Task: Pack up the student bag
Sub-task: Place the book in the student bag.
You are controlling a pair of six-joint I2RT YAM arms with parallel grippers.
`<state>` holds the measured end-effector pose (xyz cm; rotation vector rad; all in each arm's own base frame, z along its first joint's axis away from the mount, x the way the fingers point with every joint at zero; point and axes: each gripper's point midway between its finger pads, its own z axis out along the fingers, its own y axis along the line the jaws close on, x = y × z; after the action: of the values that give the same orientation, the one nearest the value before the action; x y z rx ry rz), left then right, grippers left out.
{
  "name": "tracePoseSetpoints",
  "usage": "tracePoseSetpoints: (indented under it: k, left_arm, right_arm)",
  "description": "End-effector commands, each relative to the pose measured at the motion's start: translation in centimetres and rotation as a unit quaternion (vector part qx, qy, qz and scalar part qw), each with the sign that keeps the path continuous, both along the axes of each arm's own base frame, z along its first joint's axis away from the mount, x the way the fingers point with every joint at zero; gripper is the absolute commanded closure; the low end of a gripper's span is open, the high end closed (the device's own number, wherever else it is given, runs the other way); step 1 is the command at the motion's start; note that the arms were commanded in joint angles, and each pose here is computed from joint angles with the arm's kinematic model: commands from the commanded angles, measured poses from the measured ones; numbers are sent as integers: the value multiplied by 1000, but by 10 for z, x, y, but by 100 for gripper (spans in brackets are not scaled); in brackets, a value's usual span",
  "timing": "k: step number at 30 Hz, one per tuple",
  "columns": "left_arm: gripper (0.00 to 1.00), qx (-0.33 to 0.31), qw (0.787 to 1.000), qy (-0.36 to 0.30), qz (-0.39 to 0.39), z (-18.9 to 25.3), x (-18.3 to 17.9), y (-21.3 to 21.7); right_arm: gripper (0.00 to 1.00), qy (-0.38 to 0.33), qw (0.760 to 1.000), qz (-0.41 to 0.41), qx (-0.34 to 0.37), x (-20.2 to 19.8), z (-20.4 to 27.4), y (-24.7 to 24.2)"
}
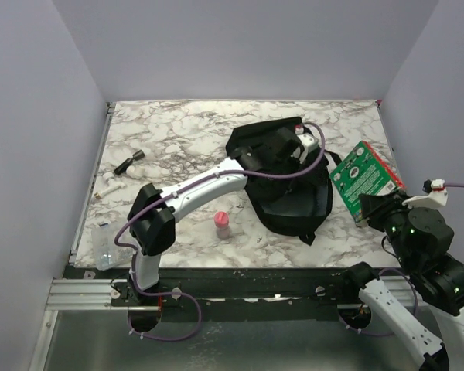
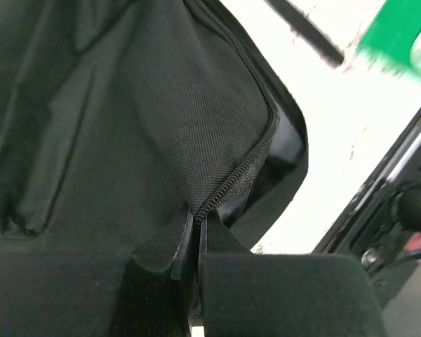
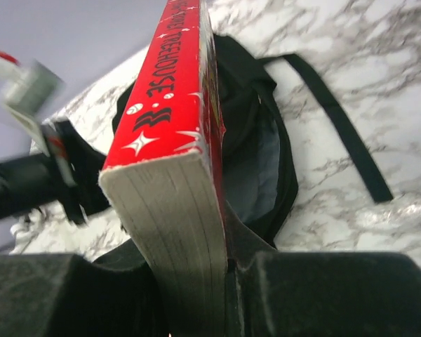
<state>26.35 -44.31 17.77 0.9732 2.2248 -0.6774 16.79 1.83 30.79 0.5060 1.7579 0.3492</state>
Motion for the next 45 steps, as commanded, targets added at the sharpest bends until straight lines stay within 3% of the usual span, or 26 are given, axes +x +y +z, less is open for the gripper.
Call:
tracePoseSetpoints:
  k: [1, 11, 14, 19, 25, 31, 37, 45]
  left_arm:
    - [100, -127, 990, 53, 19, 77, 12, -2]
    - [100, -198, 976, 94, -21, 117, -1, -12]
    - [100, -203, 974, 94, -25, 122, -3, -11]
    - [100, -209, 971, 108, -37, 125, -10, -12]
    - [100, -207, 972, 102, -36, 126, -12, -8]
    - [100, -202, 974, 99, -41, 124, -15, -2]
    - [100, -199, 974, 99, -47, 124, -16, 1]
    - [100, -197, 974, 99, -45, 124, -12, 7]
  right_arm:
    - [99, 41, 996, 32, 72, -1, -21, 25]
    - [99, 186, 967, -10, 172, 3, -108, 53]
    - [100, 198, 958, 9, 209, 9, -118, 70]
    - [100, 148, 943, 52, 293, 32, -104, 100]
    - [100, 90, 925, 46, 367, 67, -112, 115]
    - [100, -43, 913, 55, 401, 111, -104, 118]
    - [100, -78, 903, 63, 418, 134, -101, 127]
    - [100, -65, 905, 77, 413, 120, -103, 127]
